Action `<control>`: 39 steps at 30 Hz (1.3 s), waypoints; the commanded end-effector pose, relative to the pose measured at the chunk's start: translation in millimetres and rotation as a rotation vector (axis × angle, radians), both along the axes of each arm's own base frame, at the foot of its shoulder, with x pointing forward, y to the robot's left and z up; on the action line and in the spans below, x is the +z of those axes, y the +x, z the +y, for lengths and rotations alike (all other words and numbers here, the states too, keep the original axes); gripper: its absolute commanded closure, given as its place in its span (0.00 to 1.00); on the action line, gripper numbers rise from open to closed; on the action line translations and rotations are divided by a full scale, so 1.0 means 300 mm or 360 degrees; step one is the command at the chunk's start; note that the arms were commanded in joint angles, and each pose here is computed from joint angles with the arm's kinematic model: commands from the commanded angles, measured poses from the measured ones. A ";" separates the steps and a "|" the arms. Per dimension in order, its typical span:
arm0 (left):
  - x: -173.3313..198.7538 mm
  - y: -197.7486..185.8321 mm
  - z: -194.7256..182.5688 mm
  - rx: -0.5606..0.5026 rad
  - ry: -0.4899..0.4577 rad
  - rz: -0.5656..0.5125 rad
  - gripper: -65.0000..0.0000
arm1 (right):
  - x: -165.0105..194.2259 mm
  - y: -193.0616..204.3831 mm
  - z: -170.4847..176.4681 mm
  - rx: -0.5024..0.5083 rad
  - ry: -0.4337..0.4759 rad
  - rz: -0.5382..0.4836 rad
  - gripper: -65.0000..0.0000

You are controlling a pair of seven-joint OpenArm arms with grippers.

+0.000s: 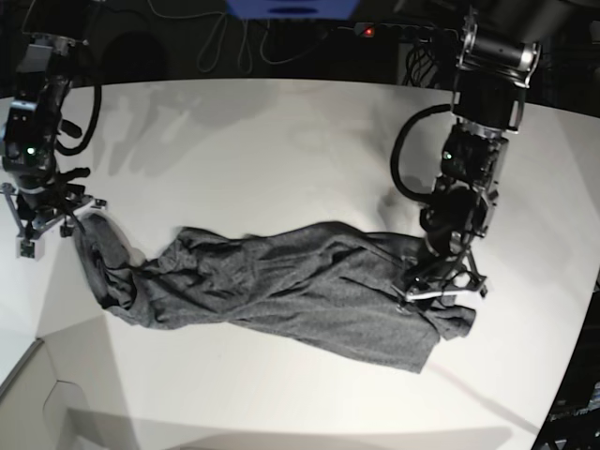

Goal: Layout the t-shirt on the table in an organized manner, then fold the t-shirt properly
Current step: 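Lower the left gripper onto the shirt's bunched end and grasp it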

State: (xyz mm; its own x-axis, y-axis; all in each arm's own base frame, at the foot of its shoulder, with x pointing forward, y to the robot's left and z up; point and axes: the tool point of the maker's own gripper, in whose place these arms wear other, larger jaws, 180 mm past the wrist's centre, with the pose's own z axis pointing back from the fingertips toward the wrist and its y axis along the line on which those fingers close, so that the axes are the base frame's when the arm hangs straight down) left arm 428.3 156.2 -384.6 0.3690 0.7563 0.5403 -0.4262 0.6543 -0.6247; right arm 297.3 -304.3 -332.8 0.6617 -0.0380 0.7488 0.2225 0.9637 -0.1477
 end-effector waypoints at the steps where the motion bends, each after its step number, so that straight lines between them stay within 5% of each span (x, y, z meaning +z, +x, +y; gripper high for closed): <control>1: 0.049 0.037 0.013 0.0028 0.0003 -0.0052 0.40 | 0.050 0.026 -0.014 0.0013 -0.0048 -0.0074 0.70; 10: -0.043 0.046 0.021 0.0057 0.0000 0.0079 0.38 | 0.051 0.025 -0.016 0.0011 -0.0048 -0.0074 0.70; 18: 0.033 0.063 -0.011 0.0021 -0.0021 -0.0027 0.89 | 0.040 0.023 0.000 0.0004 -0.0020 -0.0075 0.70; 21: 0.030 0.064 -0.009 0.0023 -0.0019 -0.0023 1.00 | 0.039 0.023 0.001 0.0004 -0.0017 -0.0075 0.70; 35: 0.019 0.047 -0.006 0.0034 -0.0034 0.0002 0.99 | 0.019 0.004 0.002 0.0007 -0.0018 -0.0048 0.70; 39: 0.025 0.051 -0.006 0.0033 -0.0032 -0.0005 0.80 | 0.018 0.001 0.001 0.0003 -0.0017 -0.0041 0.70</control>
State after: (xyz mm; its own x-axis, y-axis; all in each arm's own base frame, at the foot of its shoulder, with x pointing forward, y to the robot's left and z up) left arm 431.1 151.1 -395.9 0.3829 0.7696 0.5110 -0.4570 0.6386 -0.6192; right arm 290.3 -299.1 -342.0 0.6768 -0.0516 0.7343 0.2211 0.9657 -0.1360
